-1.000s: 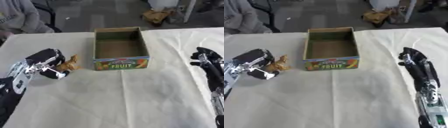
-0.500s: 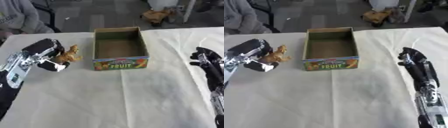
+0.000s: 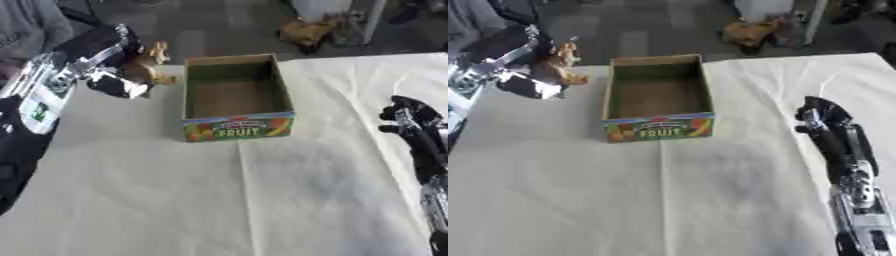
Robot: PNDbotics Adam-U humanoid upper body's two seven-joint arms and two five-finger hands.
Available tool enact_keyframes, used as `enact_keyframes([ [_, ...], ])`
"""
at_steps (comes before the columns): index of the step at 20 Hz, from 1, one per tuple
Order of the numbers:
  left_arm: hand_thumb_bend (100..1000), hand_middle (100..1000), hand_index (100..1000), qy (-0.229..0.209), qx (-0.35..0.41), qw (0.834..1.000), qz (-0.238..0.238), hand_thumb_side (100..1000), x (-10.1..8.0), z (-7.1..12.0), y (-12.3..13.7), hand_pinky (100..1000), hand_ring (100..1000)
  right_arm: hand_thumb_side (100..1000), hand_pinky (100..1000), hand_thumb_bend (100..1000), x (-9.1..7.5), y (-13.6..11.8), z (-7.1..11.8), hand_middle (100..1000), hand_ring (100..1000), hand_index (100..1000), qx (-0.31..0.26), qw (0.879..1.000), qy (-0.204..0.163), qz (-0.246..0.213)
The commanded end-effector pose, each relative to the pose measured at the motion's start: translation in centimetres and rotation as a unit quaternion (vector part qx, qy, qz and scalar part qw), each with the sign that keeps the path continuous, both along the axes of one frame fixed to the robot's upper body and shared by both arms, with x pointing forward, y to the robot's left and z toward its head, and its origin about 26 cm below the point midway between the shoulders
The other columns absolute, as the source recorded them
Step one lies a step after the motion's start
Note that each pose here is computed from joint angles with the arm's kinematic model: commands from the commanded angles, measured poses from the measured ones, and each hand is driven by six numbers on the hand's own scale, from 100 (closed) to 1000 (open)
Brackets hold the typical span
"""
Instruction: Pick up objects on the table and place them in the box.
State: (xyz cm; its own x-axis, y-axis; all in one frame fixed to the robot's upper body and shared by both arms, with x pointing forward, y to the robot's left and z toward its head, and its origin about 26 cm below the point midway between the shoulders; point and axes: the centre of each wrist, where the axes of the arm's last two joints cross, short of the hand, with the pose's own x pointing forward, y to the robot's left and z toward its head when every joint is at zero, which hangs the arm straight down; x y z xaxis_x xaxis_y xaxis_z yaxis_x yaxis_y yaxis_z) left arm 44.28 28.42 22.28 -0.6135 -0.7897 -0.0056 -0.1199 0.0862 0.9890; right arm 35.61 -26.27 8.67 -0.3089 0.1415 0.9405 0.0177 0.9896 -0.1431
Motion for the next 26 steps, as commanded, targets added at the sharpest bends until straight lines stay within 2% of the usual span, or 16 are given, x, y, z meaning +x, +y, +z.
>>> enact_keyframes([
  [1, 330, 276, 373, -0.015, 0.002, 1.0, -0.001, 237, 1.0, 0.8, -1.0, 190, 265, 548, 648, 100, 0.2, 0.4, 0.8, 618, 717, 783, -0.004, 1.0, -0.012, 0.008],
  [6, 350, 278, 374, -0.022, -0.005, 1.0, 0.002, 231, 2.5, -0.4, -3.1, 194, 269, 548, 648, 100, 0.3, 0.9, 0.9, 618, 718, 783, -0.004, 1.0, -0.014, 0.02],
  [11, 373, 288, 383, -0.051, -0.01, 0.999, 0.001, 224, 3.5, -0.4, -5.1, 210, 280, 552, 647, 100, 0.4, 1.4, 1.0, 618, 718, 783, -0.003, 0.999, -0.014, 0.029],
  [14, 390, 304, 401, -0.062, -0.003, 0.998, -0.009, 232, 3.9, -0.8, -6.5, 229, 296, 553, 647, 100, 0.4, 1.8, 1.0, 618, 718, 783, -0.002, 0.999, -0.015, 0.035],
  [18, 422, 320, 423, -0.055, 0.022, 0.998, -0.013, 258, 4.1, -2.2, -7.5, 251, 313, 552, 647, 100, 0.5, 1.9, 1.2, 618, 718, 783, -0.002, 0.999, -0.017, 0.039],
  [26, 407, 320, 424, -0.035, 0.036, 0.997, 0.052, 272, 4.5, -5.8, -6.9, 242, 311, 554, 647, 100, 0.6, 2.0, 1.3, 618, 718, 783, -0.002, 0.999, -0.018, 0.04],
])
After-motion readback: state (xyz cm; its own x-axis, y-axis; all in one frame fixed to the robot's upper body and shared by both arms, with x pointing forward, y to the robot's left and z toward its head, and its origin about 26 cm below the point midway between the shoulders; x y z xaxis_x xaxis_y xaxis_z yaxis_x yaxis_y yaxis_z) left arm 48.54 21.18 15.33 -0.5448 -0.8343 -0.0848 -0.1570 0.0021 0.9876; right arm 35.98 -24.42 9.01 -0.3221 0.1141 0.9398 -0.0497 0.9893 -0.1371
